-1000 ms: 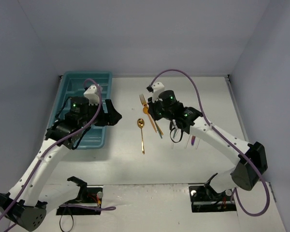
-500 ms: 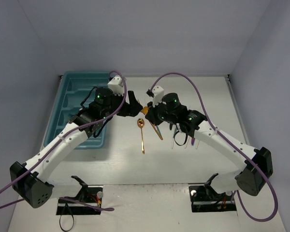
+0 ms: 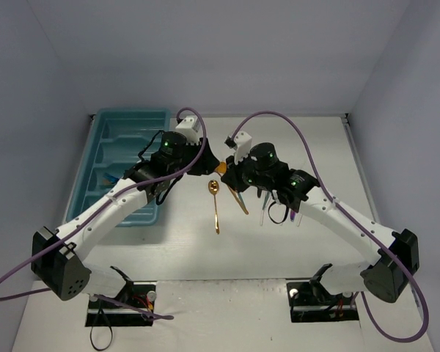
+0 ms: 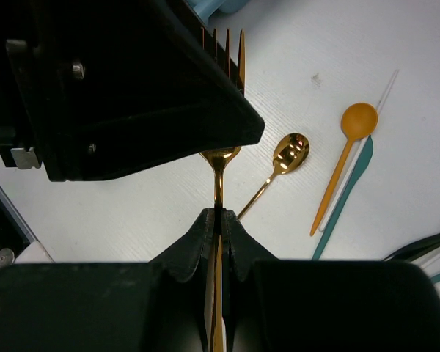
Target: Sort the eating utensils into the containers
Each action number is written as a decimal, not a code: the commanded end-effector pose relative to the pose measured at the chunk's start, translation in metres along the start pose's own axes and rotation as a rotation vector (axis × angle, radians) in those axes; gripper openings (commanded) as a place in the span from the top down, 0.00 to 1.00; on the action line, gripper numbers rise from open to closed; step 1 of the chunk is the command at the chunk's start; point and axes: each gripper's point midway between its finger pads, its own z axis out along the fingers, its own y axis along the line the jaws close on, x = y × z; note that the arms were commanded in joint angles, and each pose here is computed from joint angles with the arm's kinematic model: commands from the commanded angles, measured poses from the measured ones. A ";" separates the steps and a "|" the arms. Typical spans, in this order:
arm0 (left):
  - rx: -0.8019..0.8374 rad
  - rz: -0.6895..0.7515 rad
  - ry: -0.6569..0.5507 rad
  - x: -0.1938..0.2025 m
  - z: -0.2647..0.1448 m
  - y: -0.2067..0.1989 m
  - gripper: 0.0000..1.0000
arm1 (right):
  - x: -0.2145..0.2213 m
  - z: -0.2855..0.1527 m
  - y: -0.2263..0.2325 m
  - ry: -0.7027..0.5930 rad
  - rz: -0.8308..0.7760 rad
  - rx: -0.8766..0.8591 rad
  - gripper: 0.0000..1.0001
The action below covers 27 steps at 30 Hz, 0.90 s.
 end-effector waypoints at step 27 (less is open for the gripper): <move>-0.464 -0.170 -0.329 -0.078 -0.124 0.162 1.00 | -0.007 -0.032 -0.027 -0.135 0.057 0.178 0.29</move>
